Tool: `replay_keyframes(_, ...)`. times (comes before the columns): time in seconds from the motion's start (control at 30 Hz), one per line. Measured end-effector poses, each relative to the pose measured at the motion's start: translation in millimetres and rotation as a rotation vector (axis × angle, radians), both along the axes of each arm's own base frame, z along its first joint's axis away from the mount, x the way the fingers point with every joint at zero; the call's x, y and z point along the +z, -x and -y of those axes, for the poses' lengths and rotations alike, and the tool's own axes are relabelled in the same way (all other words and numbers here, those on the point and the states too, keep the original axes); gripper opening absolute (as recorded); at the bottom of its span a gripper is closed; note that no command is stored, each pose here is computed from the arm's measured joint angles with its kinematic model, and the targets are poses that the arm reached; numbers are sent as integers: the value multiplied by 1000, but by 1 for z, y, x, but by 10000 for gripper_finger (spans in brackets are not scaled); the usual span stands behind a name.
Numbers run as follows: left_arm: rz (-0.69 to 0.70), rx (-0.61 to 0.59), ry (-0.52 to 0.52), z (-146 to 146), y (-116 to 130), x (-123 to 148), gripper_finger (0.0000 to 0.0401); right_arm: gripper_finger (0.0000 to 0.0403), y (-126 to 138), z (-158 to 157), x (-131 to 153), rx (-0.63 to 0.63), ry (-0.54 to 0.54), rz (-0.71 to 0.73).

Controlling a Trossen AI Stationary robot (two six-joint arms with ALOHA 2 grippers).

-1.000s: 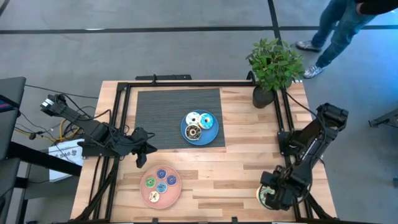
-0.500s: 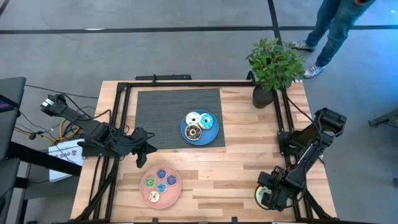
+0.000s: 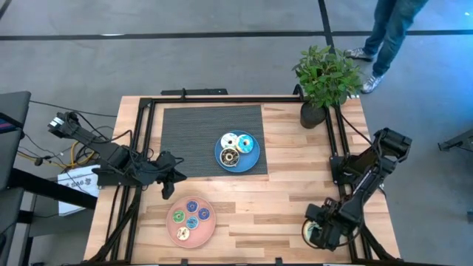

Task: Pick & Place donuts
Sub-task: Put the large light blue donut on the blue plate

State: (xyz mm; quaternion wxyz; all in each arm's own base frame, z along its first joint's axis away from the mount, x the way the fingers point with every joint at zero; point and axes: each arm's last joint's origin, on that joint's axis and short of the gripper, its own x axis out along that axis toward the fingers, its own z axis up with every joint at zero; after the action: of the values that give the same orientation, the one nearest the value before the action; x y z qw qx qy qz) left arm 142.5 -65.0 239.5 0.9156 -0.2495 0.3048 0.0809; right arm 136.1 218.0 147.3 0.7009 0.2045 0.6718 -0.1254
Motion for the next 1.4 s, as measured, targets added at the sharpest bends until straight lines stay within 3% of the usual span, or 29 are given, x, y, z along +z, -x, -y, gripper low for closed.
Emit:
replay_keyframes(0.6, 0, -3, -4, 0, 0, 0, 0, 160, -5, 3, 1, -22, -5, 2)
replay_keyframes(1.4, -1, -1, 1, 0, 0, 0, 0, 123, -14, 4, 6, -62, -64, 42)
